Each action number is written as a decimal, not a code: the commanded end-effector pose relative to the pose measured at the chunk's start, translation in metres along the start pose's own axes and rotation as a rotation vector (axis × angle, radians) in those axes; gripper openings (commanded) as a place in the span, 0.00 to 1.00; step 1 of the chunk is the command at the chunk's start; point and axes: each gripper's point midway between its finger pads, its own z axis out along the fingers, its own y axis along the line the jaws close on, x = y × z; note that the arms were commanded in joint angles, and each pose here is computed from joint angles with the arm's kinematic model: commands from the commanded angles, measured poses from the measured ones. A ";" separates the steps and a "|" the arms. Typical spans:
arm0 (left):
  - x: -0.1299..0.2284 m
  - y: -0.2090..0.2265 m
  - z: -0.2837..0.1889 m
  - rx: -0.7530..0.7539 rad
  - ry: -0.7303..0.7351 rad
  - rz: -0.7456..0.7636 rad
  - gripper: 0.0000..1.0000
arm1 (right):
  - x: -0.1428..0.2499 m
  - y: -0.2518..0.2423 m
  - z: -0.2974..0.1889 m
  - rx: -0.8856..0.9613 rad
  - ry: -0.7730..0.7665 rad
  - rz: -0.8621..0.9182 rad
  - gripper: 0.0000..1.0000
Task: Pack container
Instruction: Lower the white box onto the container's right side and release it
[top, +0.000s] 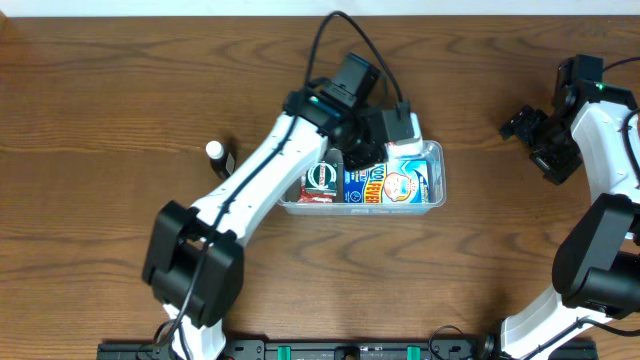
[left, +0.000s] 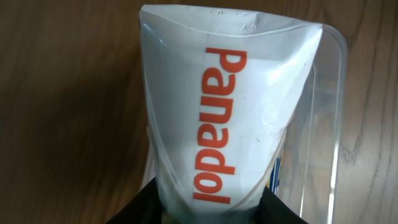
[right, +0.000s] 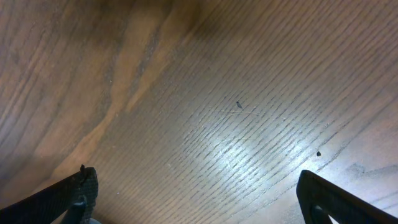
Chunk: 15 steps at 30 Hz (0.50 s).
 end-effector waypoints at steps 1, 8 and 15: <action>0.004 -0.009 0.021 0.044 0.019 0.013 0.37 | -0.002 0.001 0.000 0.002 -0.003 -0.012 0.99; 0.013 -0.020 0.049 0.094 0.058 0.012 0.37 | -0.002 0.001 0.000 0.002 -0.003 -0.011 0.99; 0.018 -0.021 0.056 0.105 0.070 0.006 0.44 | -0.002 0.001 0.000 0.002 -0.003 -0.011 0.99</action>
